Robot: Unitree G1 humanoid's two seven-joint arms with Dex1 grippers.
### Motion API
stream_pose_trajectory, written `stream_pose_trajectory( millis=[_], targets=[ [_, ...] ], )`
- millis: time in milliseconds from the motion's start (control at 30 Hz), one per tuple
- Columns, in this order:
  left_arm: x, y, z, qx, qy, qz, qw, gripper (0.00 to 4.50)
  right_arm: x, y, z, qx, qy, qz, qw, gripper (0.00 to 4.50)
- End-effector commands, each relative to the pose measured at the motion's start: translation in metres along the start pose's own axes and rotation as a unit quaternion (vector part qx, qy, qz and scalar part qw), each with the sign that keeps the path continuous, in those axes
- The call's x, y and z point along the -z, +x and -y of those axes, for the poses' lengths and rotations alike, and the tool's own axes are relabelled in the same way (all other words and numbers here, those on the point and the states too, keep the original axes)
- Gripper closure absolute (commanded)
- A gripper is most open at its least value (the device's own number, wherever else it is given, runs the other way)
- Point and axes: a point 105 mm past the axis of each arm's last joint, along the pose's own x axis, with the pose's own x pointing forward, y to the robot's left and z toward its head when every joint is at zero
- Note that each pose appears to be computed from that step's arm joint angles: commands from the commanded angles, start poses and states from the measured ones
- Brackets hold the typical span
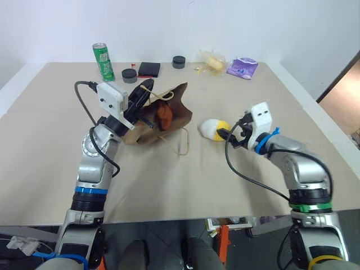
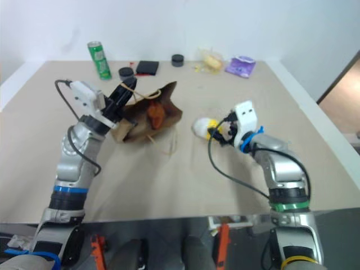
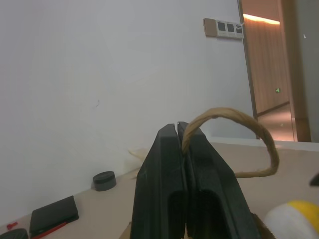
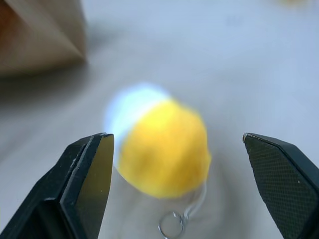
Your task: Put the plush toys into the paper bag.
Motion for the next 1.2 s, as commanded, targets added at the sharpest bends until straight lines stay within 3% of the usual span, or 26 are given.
stream_pose_trajectory(
  millis=[33, 67, 133, 200, 233, 367, 533, 600, 700, 967, 1200],
  targets=[
    [-0.016, 0.008, -0.002, 0.005, 0.012, 0.033, 0.999, 4.50, -0.014, 0.014, -0.001, 0.002, 0.010, 0.034, 0.999, 0.03],
    [-0.017, 0.008, -0.002, 0.006, 0.012, 0.034, 0.999, 4.50, -0.015, 0.017, -0.001, 0.002, 0.012, 0.037, 0.999, 0.03],
    [-0.017, 0.008, -0.002, 0.007, 0.012, 0.034, 0.999, 4.50, -0.016, 0.019, 0.001, 0.010, 0.013, 0.042, 0.999, 0.55],
    [-0.017, 0.008, -0.002, 0.006, 0.012, 0.034, 0.999, 4.50, -0.019, 0.019, 0.002, 0.011, 0.013, 0.049, 0.999, 1.37],
    [-0.016, 0.007, -0.002, 0.006, 0.012, 0.033, 0.999, 4.50, -0.025, 0.016, 0.000, 0.003, 0.011, 0.066, 0.998, 2.04],
    [-0.015, 0.006, -0.002, 0.004, 0.010, 0.031, 0.999, 4.50, -0.040, 0.002, -0.003, -0.017, 0.004, 0.098, 0.995, 2.85],
    [-0.014, 0.006, -0.002, 0.002, 0.007, 0.029, 1.000, 4.50, -0.085, -0.031, -0.023, -0.087, -0.001, 0.183, 0.979, 4.48],
    [-0.013, 0.007, -0.003, 0.000, 0.005, 0.028, 1.000, 4.50, -0.107, -0.049, -0.043, -0.141, -0.004, 0.218, 0.966, 4.48],
    [-0.012, 0.007, -0.003, -0.003, 0.002, 0.027, 1.000, 4.50, -0.117, -0.055, -0.076, -0.195, -0.038, 0.205, 0.958, 4.48],
    [-0.013, 0.009, -0.006, -0.014, -0.007, 0.031, 0.999, 4.50, -0.087, -0.009, -0.162, -0.254, -0.069, 0.114, 0.958, 4.48],
    [-0.015, 0.009, -0.002, -0.013, -0.011, 0.036, 0.999, 4.50, -0.102, 0.026, -0.212, -0.265, -0.085, 0.117, 0.953, 4.48]
  ],
)
